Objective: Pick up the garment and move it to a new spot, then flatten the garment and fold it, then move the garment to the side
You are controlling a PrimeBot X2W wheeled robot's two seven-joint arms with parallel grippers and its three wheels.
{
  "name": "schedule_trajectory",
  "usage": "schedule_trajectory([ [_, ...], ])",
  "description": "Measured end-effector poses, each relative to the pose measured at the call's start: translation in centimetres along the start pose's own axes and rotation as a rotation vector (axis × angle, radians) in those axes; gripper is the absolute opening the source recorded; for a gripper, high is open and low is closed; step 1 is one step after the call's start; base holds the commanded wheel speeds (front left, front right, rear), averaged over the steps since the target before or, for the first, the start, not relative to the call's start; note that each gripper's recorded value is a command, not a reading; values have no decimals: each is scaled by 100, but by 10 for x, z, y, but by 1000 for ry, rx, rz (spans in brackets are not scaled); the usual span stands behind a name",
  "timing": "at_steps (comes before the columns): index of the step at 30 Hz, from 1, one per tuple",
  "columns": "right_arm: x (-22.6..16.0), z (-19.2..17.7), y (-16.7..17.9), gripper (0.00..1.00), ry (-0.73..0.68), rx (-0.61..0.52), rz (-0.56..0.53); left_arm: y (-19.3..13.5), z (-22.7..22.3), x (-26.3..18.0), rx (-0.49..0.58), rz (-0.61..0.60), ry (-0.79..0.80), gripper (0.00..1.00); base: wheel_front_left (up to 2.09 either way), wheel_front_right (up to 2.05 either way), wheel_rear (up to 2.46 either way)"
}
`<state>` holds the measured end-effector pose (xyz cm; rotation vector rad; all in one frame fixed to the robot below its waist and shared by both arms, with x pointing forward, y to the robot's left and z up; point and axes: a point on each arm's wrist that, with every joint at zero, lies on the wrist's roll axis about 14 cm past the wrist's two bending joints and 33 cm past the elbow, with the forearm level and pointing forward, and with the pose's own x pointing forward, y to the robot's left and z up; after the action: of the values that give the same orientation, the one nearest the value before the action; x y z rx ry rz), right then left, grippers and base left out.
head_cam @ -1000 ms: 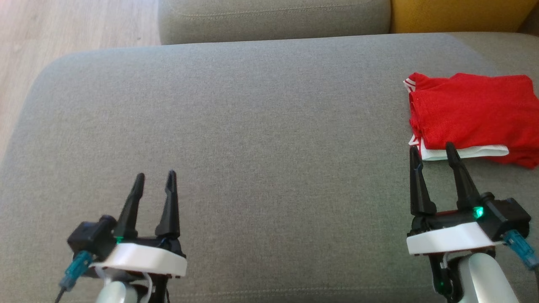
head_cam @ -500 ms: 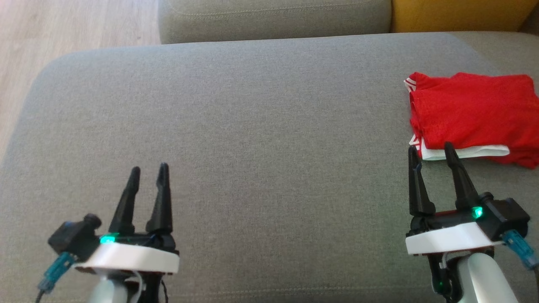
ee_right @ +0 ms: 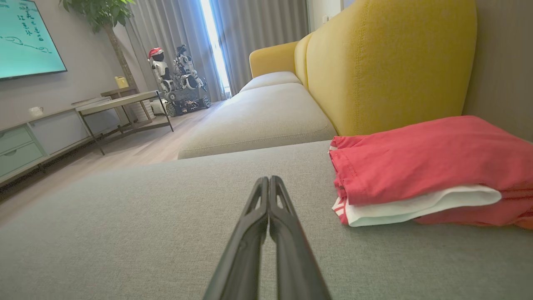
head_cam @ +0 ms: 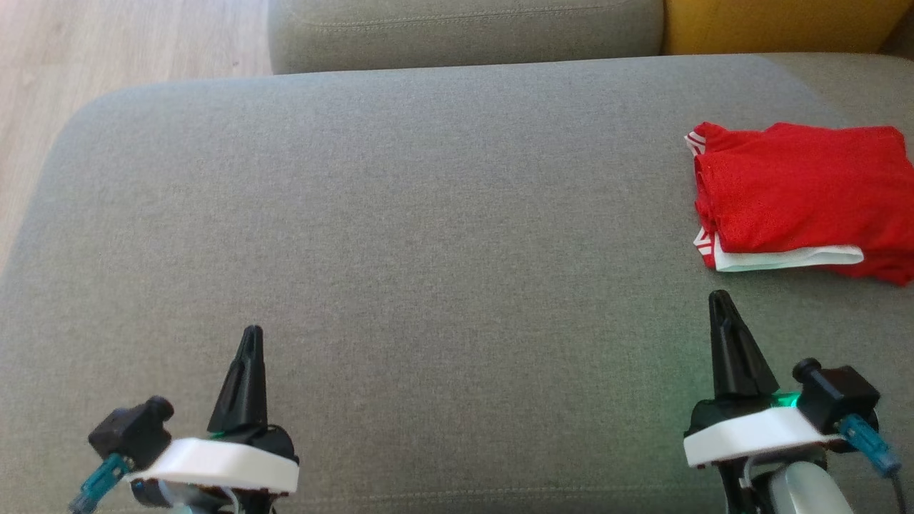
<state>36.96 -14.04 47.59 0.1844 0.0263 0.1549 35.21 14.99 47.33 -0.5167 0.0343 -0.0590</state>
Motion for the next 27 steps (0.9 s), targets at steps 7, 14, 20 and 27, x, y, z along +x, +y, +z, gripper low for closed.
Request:
schedule_trajectory([
  [7, 0, 0, -4, 0, 2, 83, -22, 2, 0, 1, -62, 14, 5, 0, 0, 0, 0],
  [14, -1, 1, -8, 0, 1, 153, -43, 4, -1, 1, -113, 27, 14, 0, 0, 0, 0],
  [20, -1, 1, -11, 0, 1, 222, -61, 6, -2, 1, -166, 40, 20, 0, 0, 0, 0],
  [27, 0, 3, -15, 0, -3, 302, -80, 10, -3, 1, -227, 58, 28, 0, 0, 0, 0],
])
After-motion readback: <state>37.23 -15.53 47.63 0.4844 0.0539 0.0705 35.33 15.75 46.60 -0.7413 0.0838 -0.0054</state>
